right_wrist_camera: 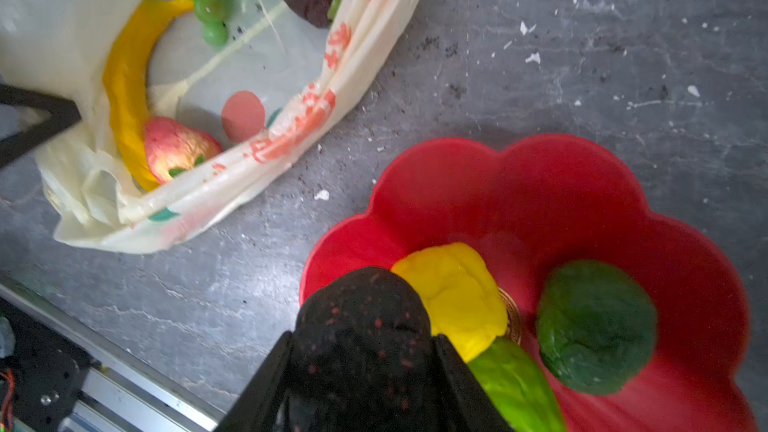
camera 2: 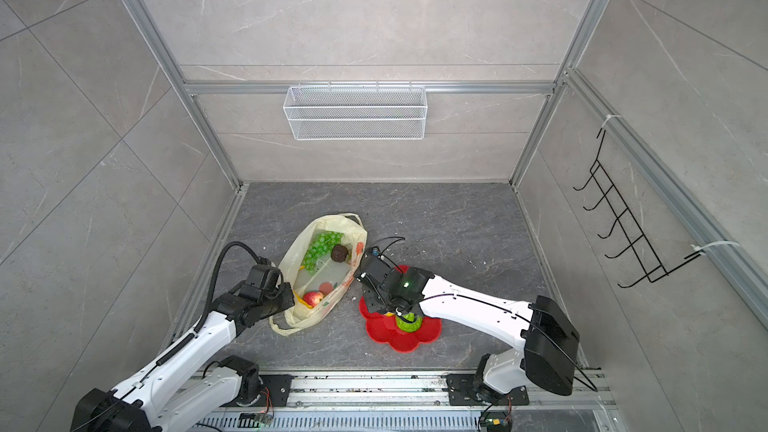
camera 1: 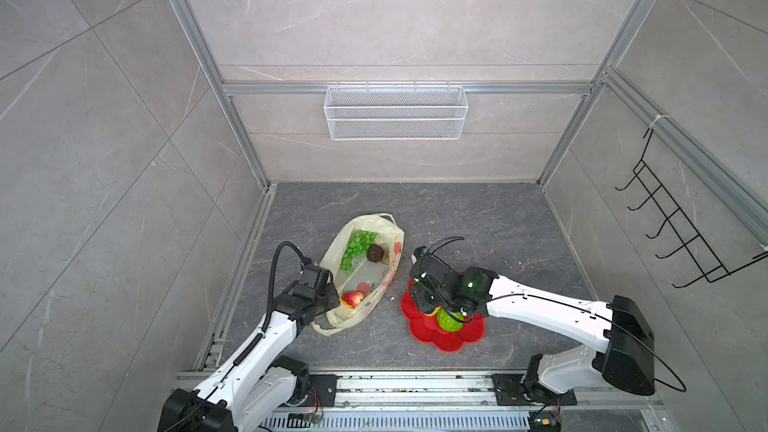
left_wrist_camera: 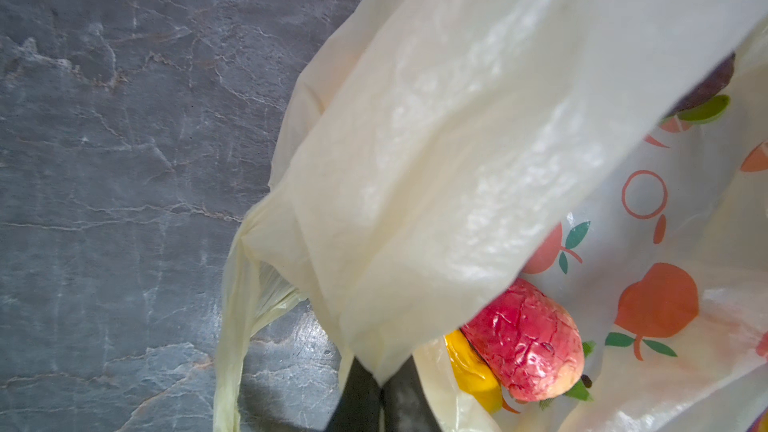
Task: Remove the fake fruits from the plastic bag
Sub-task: 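Lift the dark avocado out and carry it over the red plate, then lower the dark avocado onto the red plate and open the right gripper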
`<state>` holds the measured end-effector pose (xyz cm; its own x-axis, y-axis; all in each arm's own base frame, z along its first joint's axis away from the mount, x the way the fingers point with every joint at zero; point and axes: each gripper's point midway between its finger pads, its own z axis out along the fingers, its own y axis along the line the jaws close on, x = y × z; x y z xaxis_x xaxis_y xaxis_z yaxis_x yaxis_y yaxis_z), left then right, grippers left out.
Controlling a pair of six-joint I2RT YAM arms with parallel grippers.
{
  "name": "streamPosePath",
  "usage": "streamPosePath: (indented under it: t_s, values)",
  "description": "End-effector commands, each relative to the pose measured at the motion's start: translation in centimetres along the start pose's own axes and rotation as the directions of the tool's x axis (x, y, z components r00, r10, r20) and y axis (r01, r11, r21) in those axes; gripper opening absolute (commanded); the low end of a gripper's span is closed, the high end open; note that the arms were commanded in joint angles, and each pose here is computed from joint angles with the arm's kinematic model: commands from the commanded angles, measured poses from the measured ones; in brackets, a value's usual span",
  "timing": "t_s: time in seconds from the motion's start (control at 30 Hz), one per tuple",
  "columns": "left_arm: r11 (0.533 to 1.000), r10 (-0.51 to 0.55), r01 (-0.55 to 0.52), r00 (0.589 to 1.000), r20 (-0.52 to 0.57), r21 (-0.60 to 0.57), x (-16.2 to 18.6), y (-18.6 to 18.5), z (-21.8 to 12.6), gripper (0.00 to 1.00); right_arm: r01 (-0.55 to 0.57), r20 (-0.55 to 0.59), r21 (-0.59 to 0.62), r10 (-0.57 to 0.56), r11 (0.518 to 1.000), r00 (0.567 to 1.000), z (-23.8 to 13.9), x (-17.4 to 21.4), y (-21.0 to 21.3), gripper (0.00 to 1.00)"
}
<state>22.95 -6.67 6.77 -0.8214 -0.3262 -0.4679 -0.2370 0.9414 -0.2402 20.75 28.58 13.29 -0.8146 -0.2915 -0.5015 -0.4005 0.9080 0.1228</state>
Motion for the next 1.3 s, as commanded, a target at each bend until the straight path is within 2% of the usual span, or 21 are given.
streamPosePath:
  t_s: [0.0, 0.27, 0.47, 0.83, 1.27]
  values:
    - [1.0, 0.022, -0.023, 0.998, 0.053, 0.01, -1.5, -0.6, -0.6, 0.0, 0.016, -0.008, 0.01, -0.016, 1.0, 1.0, -0.4, 1.3, -0.3, 0.42]
    - [1.0, 0.023, -0.024, 0.999, 0.045, 0.006, -1.4, -0.6, -0.5, 0.0, 0.095, -0.068, 0.003, -0.095, 0.995, 0.993, 1.4, 4.2, 1.5, 0.41]
    - [1.0, 0.023, -0.023, 0.999, 0.043, 0.007, -1.3, -0.6, -0.5, 0.0, 0.131, -0.106, 0.049, -0.125, 0.99, 0.986, 2.9, 5.5, 1.2, 0.41]
    - [1.0, 0.021, -0.022, 0.999, 0.048, 0.01, -1.4, -0.6, -0.6, 0.0, 0.169, -0.104, 0.185, -0.151, 0.968, 0.983, 3.9, 5.2, -0.9, 0.42]
    - [1.0, 0.023, -0.023, 0.999, 0.047, 0.009, -1.3, -0.6, -0.6, 0.0, 0.16, -0.062, 0.279, -0.149, 0.947, 0.987, 3.8, 3.9, -2.0, 0.44]
